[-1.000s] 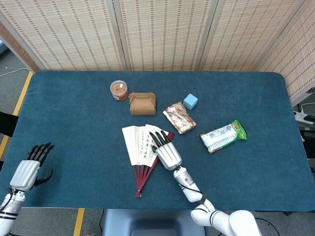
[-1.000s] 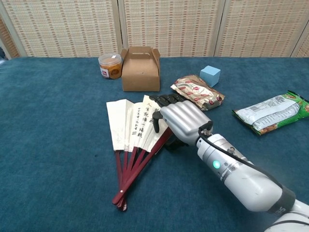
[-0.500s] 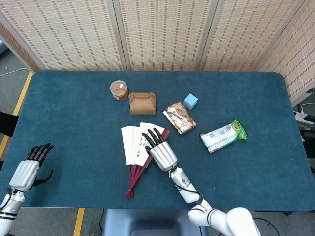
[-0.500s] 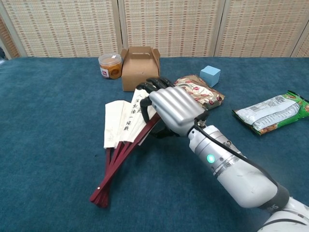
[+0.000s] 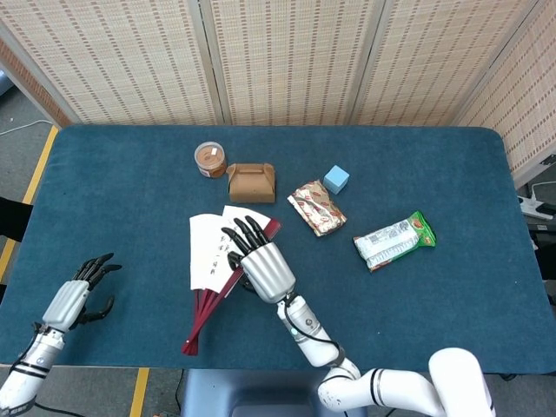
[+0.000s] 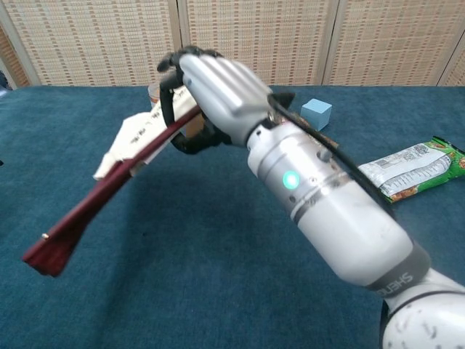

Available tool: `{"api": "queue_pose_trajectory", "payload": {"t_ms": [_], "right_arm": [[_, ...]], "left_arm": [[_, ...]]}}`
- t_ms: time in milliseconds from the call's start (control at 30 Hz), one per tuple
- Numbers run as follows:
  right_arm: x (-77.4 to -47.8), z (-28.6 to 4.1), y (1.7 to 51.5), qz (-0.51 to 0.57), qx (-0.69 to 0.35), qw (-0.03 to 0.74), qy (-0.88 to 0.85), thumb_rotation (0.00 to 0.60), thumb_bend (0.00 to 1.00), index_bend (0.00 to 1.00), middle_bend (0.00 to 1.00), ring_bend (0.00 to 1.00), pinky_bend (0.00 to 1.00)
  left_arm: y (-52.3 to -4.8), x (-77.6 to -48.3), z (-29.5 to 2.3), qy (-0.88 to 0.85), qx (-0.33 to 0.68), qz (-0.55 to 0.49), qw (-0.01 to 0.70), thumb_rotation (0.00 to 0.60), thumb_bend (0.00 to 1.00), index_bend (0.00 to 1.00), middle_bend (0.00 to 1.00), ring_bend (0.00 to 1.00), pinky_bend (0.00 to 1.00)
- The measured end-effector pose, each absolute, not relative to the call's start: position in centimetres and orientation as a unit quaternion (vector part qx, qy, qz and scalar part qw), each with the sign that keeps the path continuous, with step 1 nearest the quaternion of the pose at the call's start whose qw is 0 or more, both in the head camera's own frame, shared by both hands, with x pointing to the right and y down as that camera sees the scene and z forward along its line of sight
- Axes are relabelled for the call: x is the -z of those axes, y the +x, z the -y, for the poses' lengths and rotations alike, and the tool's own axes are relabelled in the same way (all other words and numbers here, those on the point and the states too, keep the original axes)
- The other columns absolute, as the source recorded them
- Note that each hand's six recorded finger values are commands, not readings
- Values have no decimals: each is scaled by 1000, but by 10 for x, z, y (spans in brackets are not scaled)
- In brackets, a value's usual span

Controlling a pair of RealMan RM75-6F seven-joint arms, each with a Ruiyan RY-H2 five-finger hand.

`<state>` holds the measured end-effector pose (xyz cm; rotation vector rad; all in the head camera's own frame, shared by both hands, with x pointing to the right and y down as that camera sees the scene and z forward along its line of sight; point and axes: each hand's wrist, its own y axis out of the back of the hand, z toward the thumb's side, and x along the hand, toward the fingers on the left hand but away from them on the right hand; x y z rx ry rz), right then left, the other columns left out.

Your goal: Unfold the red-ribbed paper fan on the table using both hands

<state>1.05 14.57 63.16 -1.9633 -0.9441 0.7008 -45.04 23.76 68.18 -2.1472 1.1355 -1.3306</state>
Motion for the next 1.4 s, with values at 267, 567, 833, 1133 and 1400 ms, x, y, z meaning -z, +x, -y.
{"api": "queue_pose_trajectory", "payload": {"t_ms": [267,567,833,1133,1400], "right_arm": [[-579,-118,0,375,-327,367,-786,600,653,739,135,0,0],[-558,-100,-26,380,-354,310,-796,600,653,739,135,0,0],[-567,-97,-33,388,-370,279,-797,600,653,739,135,0,0],[-573,-98,-40,396,-367,249,-804,600,653,739,135,0,0],[-576,-100,-46,398,-366,234,-808,600,653,739,135,0,0]], "left_arm": [[-406,-701,-226,-794,371,-470,101,600,433,13,0,0,4],[-376,-695,-188,-739,299,-583,157,600,418,9,0,0,1],[-357,-695,-191,-734,268,-609,136,600,416,63,0,0,0],[-329,-698,-199,-750,239,-609,97,600,413,64,0,0,0],[-315,-700,-198,-755,230,-609,84,600,414,68,0,0,0]]}}
